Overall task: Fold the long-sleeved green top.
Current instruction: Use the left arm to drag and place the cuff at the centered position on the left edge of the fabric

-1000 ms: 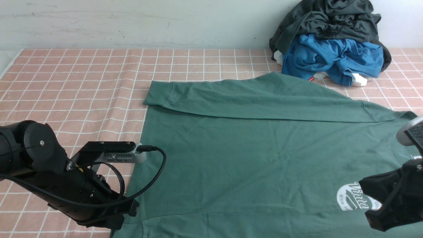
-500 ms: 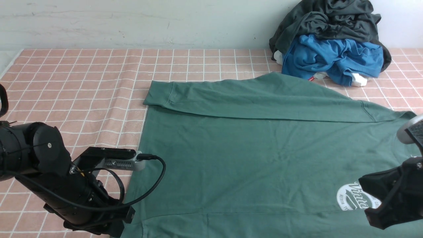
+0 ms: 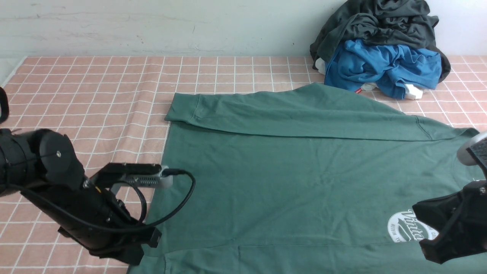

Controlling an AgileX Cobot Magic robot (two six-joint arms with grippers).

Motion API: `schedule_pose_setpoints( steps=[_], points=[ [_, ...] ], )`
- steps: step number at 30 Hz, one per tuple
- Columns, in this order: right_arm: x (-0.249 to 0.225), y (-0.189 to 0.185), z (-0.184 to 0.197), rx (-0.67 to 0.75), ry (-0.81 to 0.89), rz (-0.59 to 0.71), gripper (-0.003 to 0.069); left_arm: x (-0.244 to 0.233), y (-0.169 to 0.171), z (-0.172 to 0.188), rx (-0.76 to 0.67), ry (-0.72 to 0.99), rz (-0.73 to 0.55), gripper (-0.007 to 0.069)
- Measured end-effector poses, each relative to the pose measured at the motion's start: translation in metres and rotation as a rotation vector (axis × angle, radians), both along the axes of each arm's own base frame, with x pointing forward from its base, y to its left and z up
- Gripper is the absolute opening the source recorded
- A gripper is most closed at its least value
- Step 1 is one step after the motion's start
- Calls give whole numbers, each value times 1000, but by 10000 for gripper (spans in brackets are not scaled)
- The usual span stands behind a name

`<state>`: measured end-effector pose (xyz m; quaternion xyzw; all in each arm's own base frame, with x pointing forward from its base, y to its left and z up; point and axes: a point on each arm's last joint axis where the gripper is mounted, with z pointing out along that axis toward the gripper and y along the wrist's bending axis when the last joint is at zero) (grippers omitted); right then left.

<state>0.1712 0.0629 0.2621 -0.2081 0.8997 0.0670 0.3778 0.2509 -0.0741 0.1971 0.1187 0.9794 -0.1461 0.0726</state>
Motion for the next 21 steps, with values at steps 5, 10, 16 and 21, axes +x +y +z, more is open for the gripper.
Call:
schedule_pose_setpoints(
  steps=[5, 10, 16, 21],
  points=[
    [0, 0, 0, -6, -2, 2, -14, 13, -3, 66, -34, -211, -60, -1],
    [0, 0, 0, -6, -2, 2, -14, 27, -1, 112, 6, -392, -92, -1],
    [0, 0, 0, -6, -2, 2, -14, 67, -1, 107, 74, -518, -46, -1],
    [0, 0, 0, -4, -1, 1, -14, 107, -6, 53, 95, -413, -12, 26]
  ],
)
